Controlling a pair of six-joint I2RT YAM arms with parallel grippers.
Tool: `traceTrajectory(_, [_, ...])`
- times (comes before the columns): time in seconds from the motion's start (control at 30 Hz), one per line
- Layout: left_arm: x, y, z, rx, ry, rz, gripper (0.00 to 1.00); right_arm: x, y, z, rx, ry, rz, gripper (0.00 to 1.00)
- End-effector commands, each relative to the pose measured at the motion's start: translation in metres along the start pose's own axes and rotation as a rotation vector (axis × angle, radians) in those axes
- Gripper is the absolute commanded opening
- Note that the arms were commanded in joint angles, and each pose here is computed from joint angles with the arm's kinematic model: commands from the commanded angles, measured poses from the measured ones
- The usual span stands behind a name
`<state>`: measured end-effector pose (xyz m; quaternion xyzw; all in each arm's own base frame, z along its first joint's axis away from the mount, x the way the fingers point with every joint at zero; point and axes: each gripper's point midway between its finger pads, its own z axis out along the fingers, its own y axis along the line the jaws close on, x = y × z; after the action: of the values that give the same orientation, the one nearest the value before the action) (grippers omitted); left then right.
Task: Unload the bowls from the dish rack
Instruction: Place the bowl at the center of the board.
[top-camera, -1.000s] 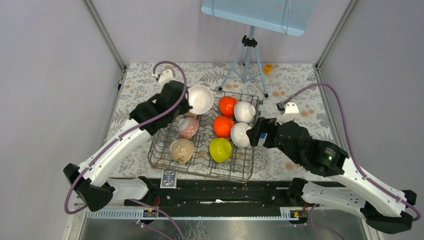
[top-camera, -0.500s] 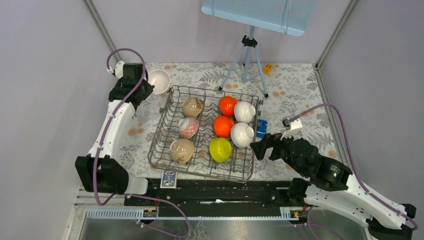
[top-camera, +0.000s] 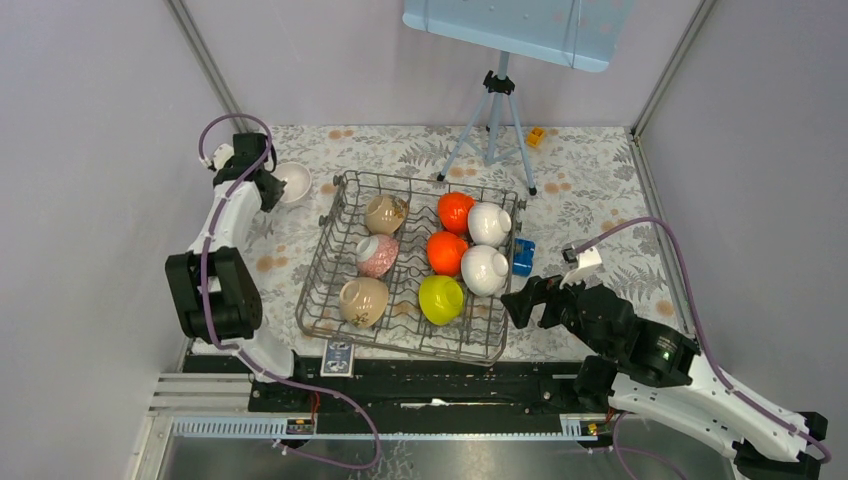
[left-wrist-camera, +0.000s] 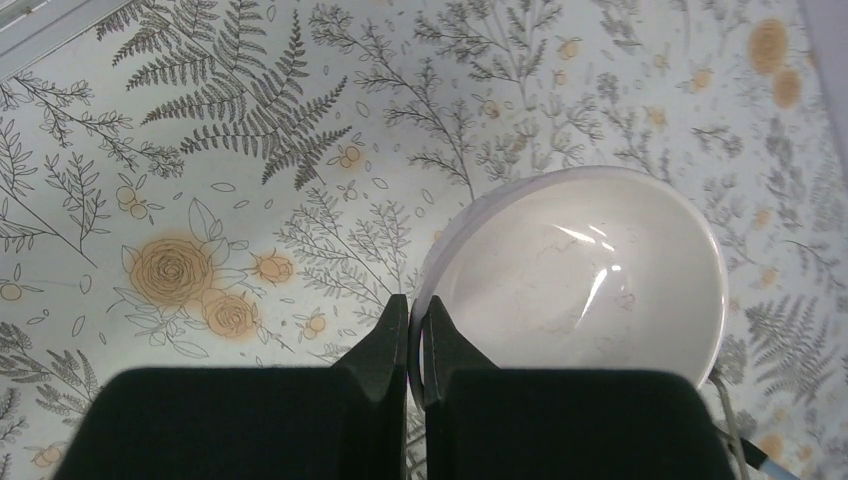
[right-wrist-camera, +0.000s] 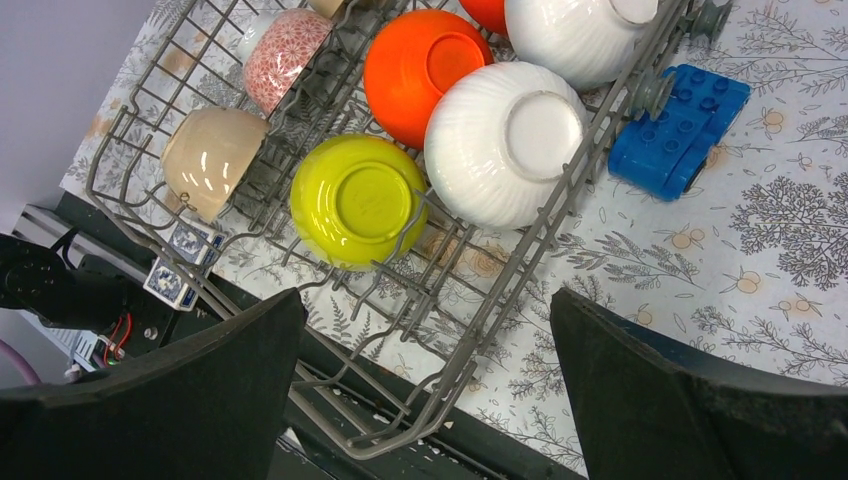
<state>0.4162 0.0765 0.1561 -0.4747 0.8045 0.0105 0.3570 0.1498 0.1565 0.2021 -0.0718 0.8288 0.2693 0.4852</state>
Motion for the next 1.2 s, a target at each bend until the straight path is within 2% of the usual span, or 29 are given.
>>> traceTrajectory(0.0, [-0.026,-0.013,0.016,0.021,-0.06,-0.055,0.0,-0.001,0.001,0.005,0.007,-0.003,-0.001,1.0])
traceTrajectory(0.57, [-0.017,-0.012,0.105,-0.028,0.003,-0.07,0.0,0.002,-0.005,0.019,0.083,0.012,-0.006,1.0])
traceTrajectory(1.1, [-0.019,-0.011,0.136,-0.07,-0.014,-0.067,0.0,-0.016,-0.008,0.015,0.134,-0.012,-0.027,1.0])
traceTrajectory(1.17, [-0.017,-0.01,0.138,-0.075,-0.009,-0.064,0.05,-0.017,-0.009,0.014,0.138,-0.018,-0.028,1.0])
